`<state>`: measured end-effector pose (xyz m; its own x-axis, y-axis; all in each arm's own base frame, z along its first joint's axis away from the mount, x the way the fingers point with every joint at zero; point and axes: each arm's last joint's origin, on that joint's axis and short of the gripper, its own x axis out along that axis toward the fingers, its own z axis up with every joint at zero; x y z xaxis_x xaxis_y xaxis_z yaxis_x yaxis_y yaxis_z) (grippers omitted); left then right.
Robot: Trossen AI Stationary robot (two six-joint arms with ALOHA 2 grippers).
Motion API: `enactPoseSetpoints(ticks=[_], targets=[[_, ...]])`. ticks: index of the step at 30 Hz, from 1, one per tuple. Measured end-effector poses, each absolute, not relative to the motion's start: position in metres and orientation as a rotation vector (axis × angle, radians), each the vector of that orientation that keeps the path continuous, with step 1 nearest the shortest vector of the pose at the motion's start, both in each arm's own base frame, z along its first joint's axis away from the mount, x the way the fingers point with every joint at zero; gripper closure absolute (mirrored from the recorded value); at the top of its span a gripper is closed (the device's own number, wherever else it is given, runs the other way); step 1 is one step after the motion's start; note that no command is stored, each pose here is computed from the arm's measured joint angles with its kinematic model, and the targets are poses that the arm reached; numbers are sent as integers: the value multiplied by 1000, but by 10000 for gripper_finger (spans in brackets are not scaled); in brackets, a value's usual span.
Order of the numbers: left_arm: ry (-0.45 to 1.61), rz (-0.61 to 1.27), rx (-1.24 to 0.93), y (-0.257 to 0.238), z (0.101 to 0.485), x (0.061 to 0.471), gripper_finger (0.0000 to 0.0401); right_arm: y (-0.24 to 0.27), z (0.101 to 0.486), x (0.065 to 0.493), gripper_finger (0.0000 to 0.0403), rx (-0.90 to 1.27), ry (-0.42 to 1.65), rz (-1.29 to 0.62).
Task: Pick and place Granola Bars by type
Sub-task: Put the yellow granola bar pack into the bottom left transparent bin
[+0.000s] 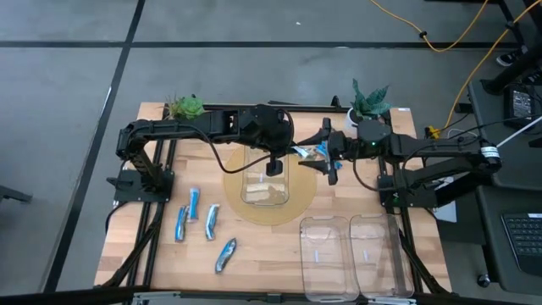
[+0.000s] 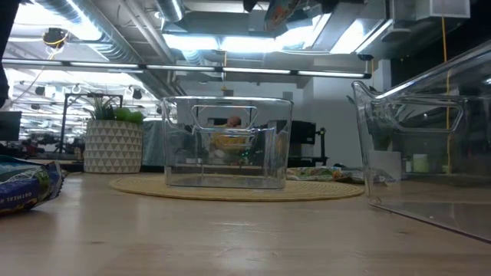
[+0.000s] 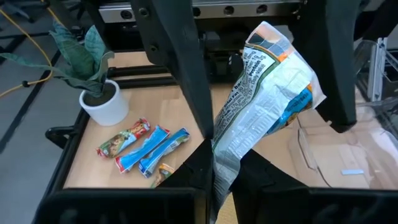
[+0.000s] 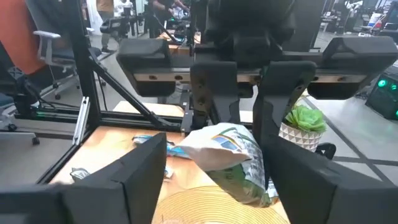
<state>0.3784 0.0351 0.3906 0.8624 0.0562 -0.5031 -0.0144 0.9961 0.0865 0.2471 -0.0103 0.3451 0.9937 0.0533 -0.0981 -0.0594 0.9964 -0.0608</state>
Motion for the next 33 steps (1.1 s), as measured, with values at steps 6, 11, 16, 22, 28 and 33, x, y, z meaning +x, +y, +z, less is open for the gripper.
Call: enactPoseSetpoints(ticks=[6,11,16,22,28,33], targets=[[528,32,89,35,391,378,374,-10,346,247,219,-61,86,56],[528,27,91,35,391,378,374,-10,346,247,300,-76,86,51],[526,-3,83,34,391,378,374,-10,347,247,355,-79,77,51],[524,-6,82,34,391,378,358,-11,347,247,348,-82,74,39],[527,-30,75,33,391,378,307,-11,347,247,359,-82,72,39],[573,-49,66,32,389,373,259,-11,347,247,364,-82,73,39]])
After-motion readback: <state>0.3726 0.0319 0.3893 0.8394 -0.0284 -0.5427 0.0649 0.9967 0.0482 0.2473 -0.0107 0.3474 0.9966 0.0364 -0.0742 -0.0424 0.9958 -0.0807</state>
